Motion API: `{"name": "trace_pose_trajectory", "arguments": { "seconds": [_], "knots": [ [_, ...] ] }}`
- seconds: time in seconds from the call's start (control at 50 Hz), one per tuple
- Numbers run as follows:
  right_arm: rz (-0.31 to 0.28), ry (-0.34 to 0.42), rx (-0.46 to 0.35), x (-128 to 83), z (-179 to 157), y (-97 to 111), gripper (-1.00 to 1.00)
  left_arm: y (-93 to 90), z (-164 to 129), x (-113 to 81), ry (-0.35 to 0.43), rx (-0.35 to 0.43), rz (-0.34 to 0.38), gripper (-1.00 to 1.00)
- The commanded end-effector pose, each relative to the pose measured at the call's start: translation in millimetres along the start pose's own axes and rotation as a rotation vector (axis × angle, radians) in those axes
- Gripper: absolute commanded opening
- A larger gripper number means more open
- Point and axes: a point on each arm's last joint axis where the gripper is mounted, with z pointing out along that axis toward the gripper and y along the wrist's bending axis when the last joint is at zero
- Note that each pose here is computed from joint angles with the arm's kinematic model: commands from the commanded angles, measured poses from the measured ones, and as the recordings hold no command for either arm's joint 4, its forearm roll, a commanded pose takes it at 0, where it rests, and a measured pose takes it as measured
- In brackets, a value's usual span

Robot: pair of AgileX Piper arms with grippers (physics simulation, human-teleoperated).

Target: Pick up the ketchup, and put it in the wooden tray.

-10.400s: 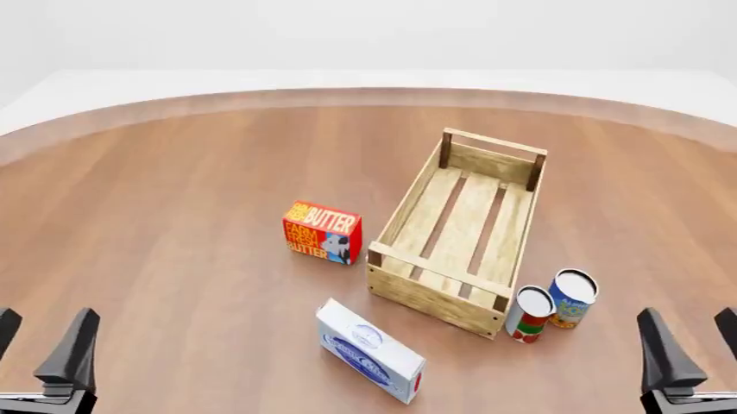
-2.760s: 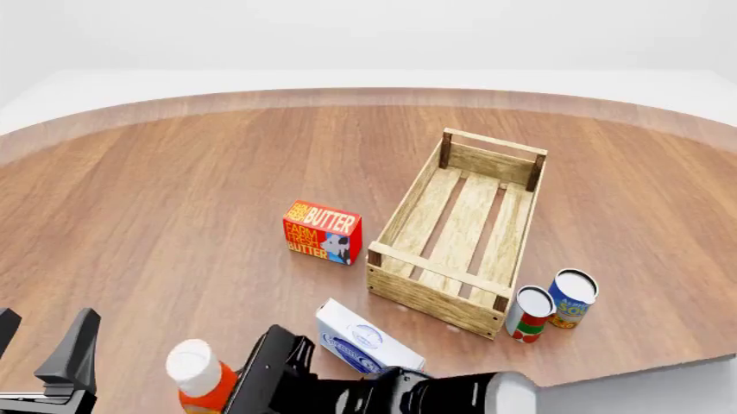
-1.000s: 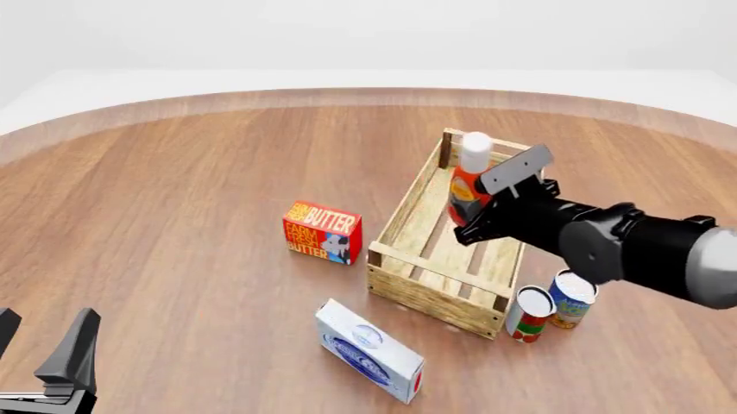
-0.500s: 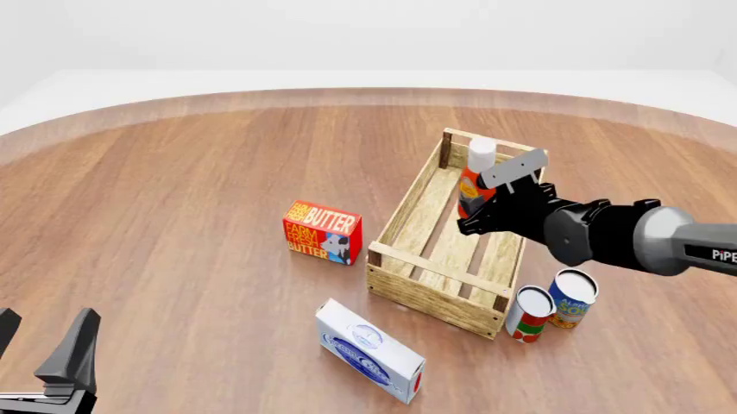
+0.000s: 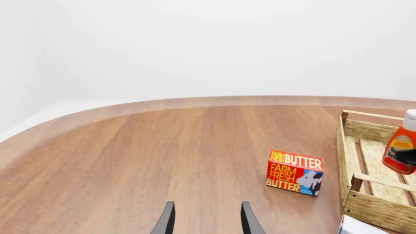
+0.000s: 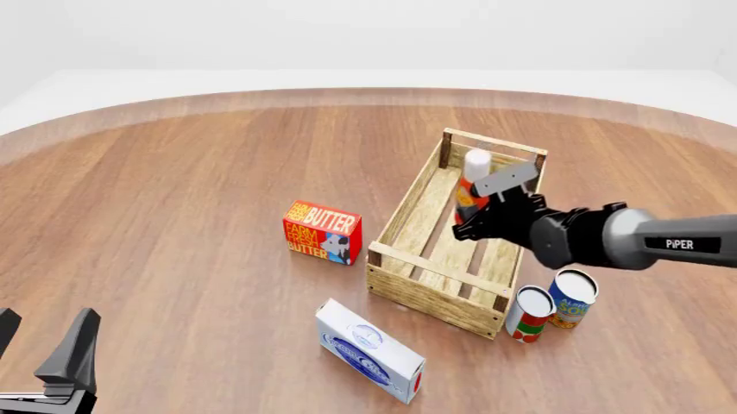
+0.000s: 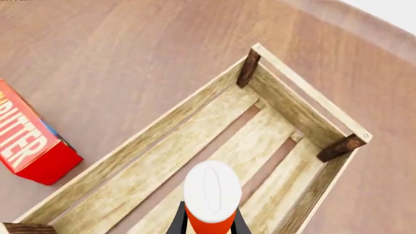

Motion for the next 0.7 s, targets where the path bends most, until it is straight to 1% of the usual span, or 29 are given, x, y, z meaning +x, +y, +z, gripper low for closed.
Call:
{"name": "trace_pose_trajectory", "arguments": {
  "seconds": [0.02, 0.18, 0.4, 0.7],
  "knots": [
    [0.049, -0.012, -0.001, 2, 6, 3, -1.0, 0.0, 0, 0.0, 0.0, 0.0, 0.0, 1.0],
    [0.057, -0.015, -0.006, 3, 9, 6, -1.0, 0.0, 0, 0.0, 0.0, 0.0, 0.0, 1.0],
    [0.07, -0.001, -0.01, 12, 16, 8, -1.0, 0.0, 0, 0.0, 0.0, 0.0, 0.0, 1.0],
    [0.069, 0.013, -0.012, 21, 21, 10, -1.0, 0.0, 0, 0.0, 0.0, 0.0, 0.0, 1.0]
  ]
}}
